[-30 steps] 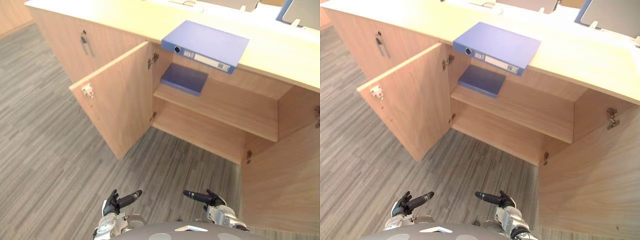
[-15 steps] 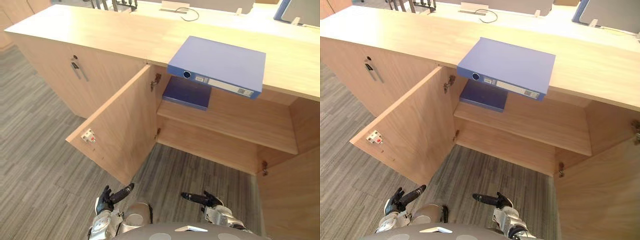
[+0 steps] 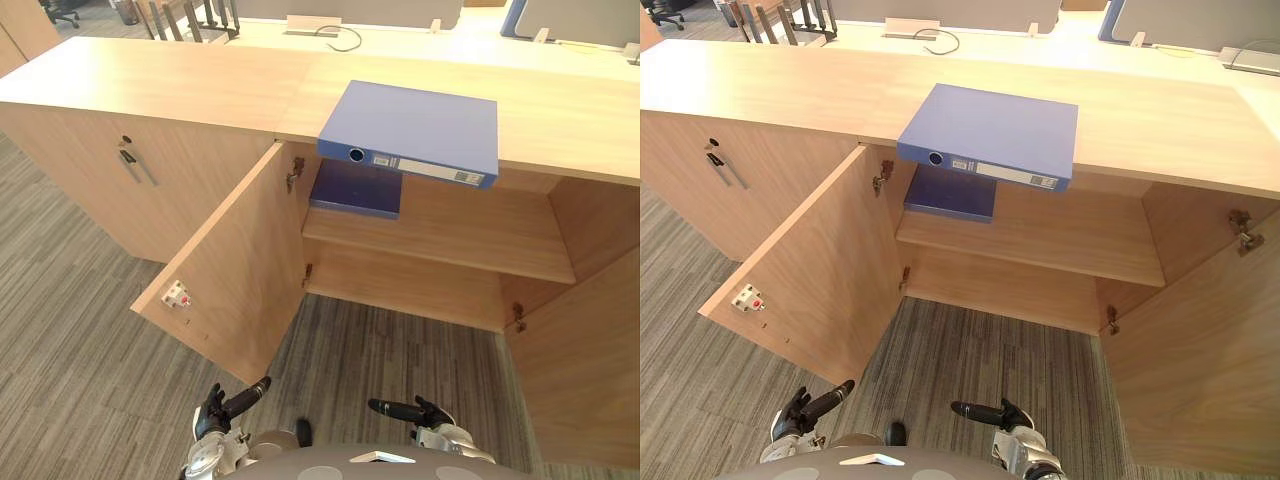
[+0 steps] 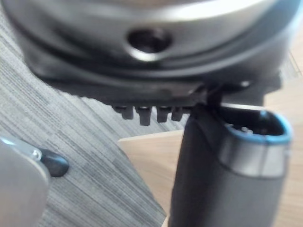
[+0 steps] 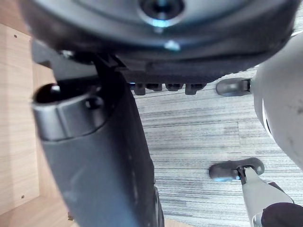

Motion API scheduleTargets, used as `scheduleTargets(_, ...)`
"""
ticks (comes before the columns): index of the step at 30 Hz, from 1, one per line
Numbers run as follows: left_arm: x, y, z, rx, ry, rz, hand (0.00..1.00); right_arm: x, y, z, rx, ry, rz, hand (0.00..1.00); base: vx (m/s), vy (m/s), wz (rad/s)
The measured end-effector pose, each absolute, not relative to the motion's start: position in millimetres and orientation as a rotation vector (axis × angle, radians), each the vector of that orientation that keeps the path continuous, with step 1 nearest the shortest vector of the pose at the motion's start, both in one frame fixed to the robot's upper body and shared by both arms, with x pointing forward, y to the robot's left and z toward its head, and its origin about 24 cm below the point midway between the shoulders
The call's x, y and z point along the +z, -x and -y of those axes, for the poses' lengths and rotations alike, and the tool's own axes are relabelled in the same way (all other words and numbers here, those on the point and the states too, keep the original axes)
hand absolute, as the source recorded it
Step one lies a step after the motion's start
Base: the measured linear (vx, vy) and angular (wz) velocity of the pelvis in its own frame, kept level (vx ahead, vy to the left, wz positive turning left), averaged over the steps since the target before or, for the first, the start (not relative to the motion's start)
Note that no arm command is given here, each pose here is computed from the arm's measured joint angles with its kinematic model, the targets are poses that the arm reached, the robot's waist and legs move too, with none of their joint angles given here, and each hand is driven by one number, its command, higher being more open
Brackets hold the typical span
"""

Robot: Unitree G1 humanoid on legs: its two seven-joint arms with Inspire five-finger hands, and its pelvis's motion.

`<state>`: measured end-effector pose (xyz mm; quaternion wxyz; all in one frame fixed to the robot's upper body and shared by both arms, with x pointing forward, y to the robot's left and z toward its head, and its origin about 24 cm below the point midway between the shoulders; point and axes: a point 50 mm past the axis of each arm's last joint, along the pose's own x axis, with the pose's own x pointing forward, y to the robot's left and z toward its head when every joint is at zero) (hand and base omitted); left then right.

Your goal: Walk over to the cabinet, pick up the folder, carry it to the office cabinet, place the folder inside the office cabinet, then close the office cabinet door

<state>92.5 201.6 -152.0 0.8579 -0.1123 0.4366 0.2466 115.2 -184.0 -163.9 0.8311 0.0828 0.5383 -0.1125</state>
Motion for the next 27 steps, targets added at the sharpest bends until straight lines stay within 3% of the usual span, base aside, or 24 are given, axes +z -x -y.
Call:
scheduleTargets(7,-151.5,-95.4,-197.9,0.470,0.207,-0.919,1.00,-166.1,-107.2,182.5,-0.240,-0.177,-1.162,1.00,-0.09,-0.007,-0.11)
scheduleTargets(11,-135.2,-113.8,-181.8,0.209,0.114,-0.814,1.00,-166.5,-104.6,184.9,-0.211,-0.127,-1.172,1.00,-0.01,-0.018,0.02)
scheduleTargets(15,-89.6,-151.7,-162.3,-0.087,0.252,-0.551,1.00,-165.0,-111.3,182.3,-0.127,-0.058,-1.165,1.00,0.03,-0.027,-0.08)
scheduleTargets(22,-34.6,-192.8,-150.3,-0.250,0.467,-0.285,1.00,-165.0,-114.1,173.6,-0.017,-0.023,-1.168,1.00,0.00,-0.039,-0.09)
scheduleTargets(27,-30.1,-187.0,-134.5,-0.384,0.460,-0.328,1.00,-165.6,-111.9,175.1,0.027,0.011,-1.181,1.00,-0.05,-0.027,-0.13)
